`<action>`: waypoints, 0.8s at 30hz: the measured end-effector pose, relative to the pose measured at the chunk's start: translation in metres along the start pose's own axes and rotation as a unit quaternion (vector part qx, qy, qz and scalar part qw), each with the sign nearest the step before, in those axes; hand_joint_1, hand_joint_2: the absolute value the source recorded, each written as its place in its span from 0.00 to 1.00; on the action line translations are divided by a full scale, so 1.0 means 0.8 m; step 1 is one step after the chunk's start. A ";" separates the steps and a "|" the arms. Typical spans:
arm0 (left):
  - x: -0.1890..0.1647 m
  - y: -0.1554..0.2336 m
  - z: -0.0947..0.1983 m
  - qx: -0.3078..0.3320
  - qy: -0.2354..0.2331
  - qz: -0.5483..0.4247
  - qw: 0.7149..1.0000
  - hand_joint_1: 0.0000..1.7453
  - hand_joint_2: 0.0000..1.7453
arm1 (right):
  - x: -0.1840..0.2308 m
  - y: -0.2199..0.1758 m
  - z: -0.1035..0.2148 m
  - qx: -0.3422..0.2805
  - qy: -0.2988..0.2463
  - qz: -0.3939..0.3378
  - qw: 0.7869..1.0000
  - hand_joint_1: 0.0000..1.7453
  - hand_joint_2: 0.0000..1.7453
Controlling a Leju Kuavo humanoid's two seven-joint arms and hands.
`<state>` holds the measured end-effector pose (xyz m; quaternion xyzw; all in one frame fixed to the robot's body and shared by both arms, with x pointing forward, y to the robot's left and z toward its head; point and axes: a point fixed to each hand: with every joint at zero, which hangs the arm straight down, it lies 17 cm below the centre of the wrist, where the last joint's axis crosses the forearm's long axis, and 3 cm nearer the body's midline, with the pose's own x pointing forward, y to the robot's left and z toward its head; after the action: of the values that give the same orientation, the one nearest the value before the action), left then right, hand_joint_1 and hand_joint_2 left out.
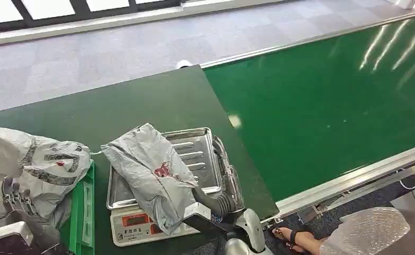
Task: Moved the parcel from conveyor to table for the left to box.
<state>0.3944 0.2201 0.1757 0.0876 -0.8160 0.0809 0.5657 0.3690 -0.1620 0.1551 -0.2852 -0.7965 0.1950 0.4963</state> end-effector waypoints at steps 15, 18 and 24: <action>0.004 -0.082 0.005 -0.170 -0.065 -0.262 0.948 0.00 1.00 | 0.013 -0.106 0.015 -0.127 -0.015 0.008 0.992 0.00 1.00; -0.021 -0.120 0.021 -0.258 -0.073 -0.351 0.897 0.00 1.00 | 0.008 -0.118 0.018 -0.135 -0.010 -0.002 0.991 0.00 1.00; -0.056 -0.156 0.039 -0.341 -0.083 -0.414 0.840 0.00 1.00 | 0.003 -0.133 0.023 -0.141 -0.011 -0.005 0.990 0.00 1.00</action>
<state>0.4105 0.0942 0.1266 0.2254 -0.7235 -0.4513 0.4712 0.3241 -0.2422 0.2118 -0.3465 -0.8228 0.0811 0.4432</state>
